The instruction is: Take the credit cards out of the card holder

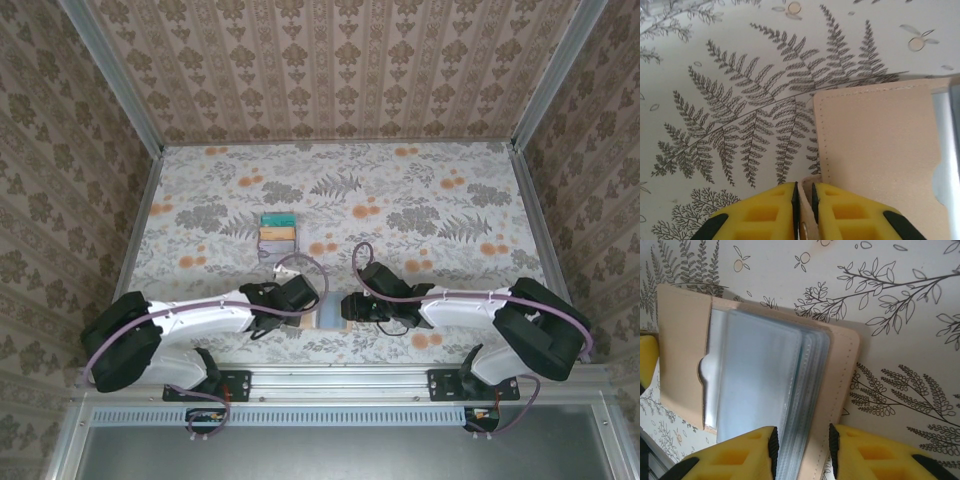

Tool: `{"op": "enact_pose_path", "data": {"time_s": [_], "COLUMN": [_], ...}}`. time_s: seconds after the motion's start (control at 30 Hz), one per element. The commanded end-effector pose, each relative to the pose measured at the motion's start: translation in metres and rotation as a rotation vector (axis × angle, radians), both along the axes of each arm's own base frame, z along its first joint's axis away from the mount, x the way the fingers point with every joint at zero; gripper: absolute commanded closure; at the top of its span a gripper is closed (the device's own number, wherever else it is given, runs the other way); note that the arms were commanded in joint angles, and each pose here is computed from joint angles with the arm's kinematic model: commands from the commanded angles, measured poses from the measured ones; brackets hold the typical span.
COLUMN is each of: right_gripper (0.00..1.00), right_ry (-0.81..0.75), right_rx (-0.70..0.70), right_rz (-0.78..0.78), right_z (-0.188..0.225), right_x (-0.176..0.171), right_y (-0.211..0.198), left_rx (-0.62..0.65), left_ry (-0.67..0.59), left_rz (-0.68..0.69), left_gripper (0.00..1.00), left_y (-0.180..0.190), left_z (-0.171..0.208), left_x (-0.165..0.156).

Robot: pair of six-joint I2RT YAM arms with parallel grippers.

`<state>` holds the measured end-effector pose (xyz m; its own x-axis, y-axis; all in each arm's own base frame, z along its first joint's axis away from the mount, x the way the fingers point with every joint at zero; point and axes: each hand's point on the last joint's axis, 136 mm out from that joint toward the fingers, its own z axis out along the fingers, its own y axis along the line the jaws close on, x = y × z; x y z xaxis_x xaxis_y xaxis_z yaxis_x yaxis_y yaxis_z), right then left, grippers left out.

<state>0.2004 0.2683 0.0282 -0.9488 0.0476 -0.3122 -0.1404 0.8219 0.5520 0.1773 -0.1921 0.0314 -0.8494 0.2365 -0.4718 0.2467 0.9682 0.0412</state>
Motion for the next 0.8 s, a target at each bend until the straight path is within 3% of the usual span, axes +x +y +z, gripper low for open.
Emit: {"op": "enact_pose_path", "data": {"time_s": [0.0,0.17,0.4,0.77], "right_gripper": [0.65,0.66,0.61,0.66], "right_ry": [0.022,0.012,-0.036,0.048], "right_rx": [0.039,0.044,-0.067,-0.001], "right_rz": [0.001,0.000,-0.046,-0.006], "right_z": [0.003,0.008,0.012,-0.008], "right_x": [-0.001,-0.001,0.000,-0.003], "right_y": [0.008,0.005,-0.022,0.002], "left_rx": [0.018,0.031,0.055,0.037], "left_ry": [0.001,0.014,0.030,0.048], "left_rz": [0.042,0.051,0.070,0.067], "left_gripper": [0.83,0.85,0.89,0.90], "left_y": [0.009,0.010,0.014,0.009], "left_z": [-0.006,-0.012,-0.020,-0.026], "left_x": [-0.001,-0.002,-0.004,-0.005]}}
